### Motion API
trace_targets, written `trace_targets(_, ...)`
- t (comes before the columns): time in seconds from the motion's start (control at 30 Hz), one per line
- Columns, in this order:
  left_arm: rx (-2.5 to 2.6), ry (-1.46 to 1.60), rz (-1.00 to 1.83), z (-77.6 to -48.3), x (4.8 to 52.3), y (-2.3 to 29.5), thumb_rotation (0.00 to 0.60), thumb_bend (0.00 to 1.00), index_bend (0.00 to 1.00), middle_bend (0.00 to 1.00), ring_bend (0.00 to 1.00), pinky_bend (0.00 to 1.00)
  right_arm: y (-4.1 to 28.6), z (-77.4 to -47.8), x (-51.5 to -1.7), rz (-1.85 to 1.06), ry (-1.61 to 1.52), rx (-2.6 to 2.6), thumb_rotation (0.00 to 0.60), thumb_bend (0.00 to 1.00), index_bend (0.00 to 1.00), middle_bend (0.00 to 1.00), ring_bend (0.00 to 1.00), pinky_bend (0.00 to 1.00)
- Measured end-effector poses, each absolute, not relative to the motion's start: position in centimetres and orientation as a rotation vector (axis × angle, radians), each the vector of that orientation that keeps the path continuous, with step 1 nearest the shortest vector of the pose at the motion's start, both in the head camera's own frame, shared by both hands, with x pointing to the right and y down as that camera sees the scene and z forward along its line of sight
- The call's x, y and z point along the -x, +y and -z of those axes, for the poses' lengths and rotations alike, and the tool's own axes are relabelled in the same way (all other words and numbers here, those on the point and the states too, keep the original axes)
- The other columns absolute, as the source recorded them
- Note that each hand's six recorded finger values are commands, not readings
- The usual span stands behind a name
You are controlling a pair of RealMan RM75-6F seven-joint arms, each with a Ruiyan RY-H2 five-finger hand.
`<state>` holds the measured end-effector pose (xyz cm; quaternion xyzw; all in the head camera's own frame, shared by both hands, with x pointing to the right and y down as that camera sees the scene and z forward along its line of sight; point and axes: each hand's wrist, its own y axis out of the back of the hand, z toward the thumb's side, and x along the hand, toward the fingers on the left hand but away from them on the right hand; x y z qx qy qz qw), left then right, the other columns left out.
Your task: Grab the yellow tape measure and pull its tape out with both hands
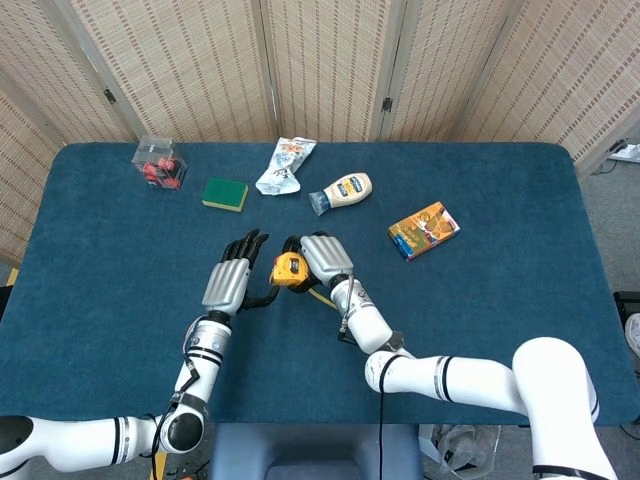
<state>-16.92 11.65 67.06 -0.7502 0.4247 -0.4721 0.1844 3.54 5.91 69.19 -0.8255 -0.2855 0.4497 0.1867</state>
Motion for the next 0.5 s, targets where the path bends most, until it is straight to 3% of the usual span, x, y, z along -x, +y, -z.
trace_targets(0.5,2.095,1.187,1.356,-67.37,17.22,11.41,0.503,0.38,0.00,0.00,0.00,0.00,5.95,-69.37,-3.77,-1.267,-0.788,2.327,0.600,0.22,0.67,0.52,0.46,0.14)
